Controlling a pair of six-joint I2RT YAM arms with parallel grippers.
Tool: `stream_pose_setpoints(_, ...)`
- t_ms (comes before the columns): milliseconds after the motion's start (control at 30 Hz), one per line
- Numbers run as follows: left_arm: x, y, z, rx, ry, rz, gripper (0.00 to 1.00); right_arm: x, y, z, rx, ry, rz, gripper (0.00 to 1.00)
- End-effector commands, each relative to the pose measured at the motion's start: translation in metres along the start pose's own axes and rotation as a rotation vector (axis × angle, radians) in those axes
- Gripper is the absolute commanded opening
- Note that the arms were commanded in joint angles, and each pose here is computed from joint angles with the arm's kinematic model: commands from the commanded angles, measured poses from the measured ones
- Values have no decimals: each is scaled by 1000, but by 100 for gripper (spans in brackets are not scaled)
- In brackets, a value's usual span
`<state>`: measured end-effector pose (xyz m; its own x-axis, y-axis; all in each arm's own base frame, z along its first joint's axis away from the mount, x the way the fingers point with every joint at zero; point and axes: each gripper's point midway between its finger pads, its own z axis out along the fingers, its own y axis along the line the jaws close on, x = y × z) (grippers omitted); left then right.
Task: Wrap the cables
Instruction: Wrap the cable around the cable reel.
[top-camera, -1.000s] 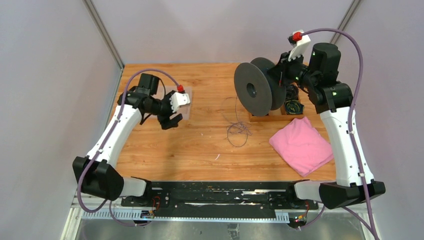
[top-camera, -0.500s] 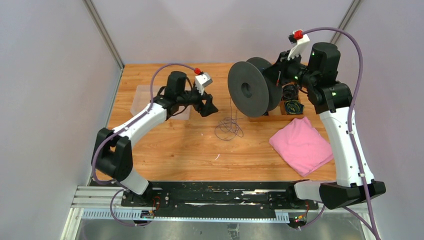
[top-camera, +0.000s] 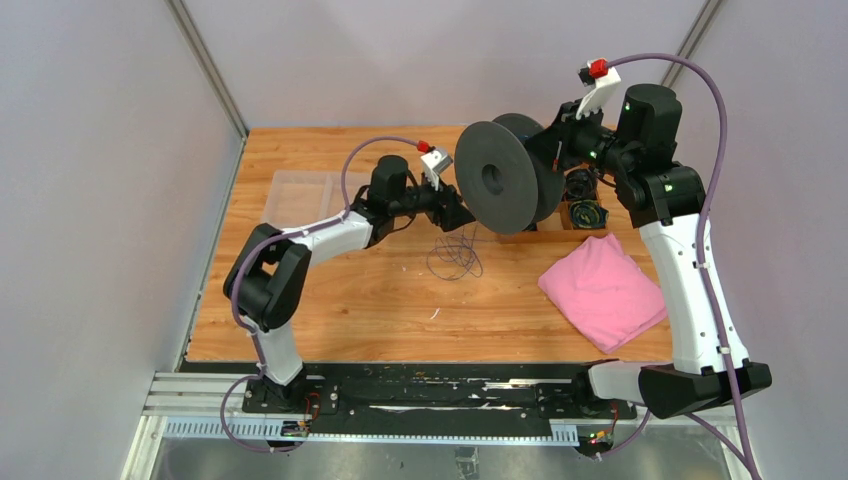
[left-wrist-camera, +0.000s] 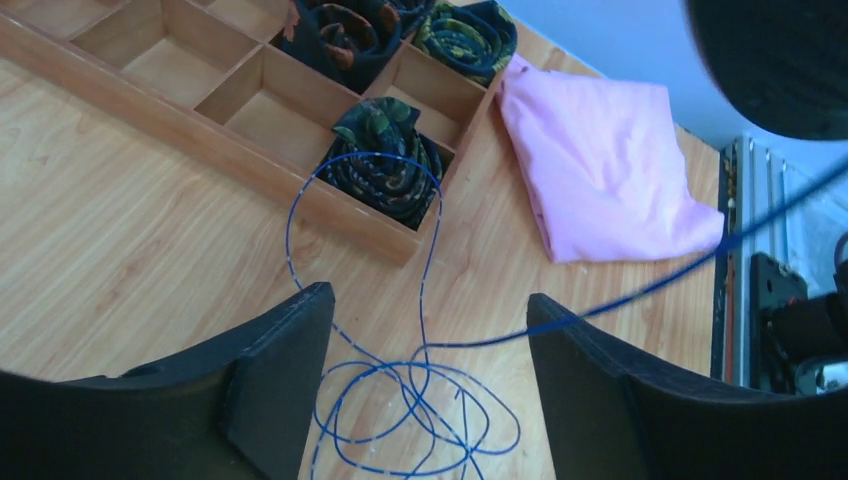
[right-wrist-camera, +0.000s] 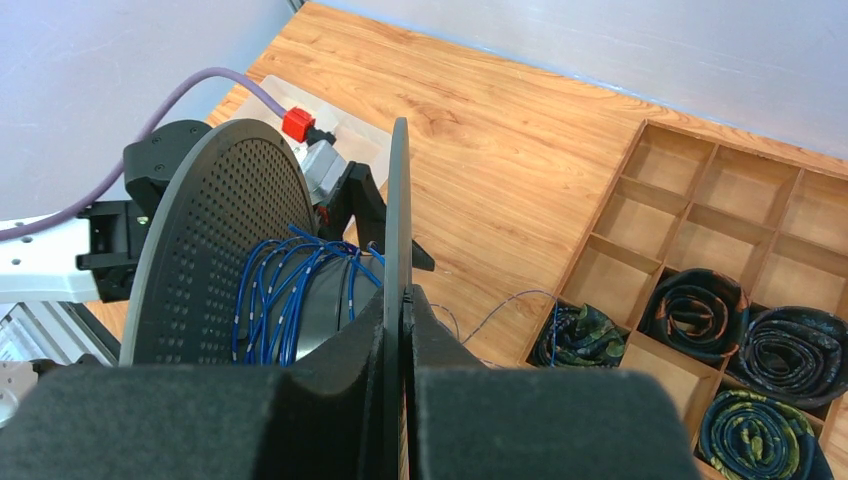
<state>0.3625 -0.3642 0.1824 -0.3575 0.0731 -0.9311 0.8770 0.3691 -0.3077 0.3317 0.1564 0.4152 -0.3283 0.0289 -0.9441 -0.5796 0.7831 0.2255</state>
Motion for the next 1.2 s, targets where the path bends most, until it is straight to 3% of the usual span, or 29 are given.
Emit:
stream_pose_setpoints(0, -14, 1, 16, 8, -102, -2, 71, -31, 15, -9, -26, -99, -37, 1)
stream_pose_setpoints(167, 3, 0, 24, 40, -120, -91, 48, -35, 10, -13, 9, -112, -49, 1)
stream_pose_setpoints(467, 36, -21, 10, 85, -63, -59, 7, -42, -5, -14, 102, -126, -47, 1)
stream_pose_setpoints(600, 49, -32, -1, 95, -41, -41, 0, -41, -12, -10, 127, -118, -38, 1)
stream_pose_setpoints(1000, 62, -70, -16, 180, 34, 39, 0, -30, -31, 5, 194, -84, -46, 1)
stream_pose_setpoints(1167, 64, -87, -14, 152, 110, 180, 0, -14, -51, 21, 280, -56, -5, 1)
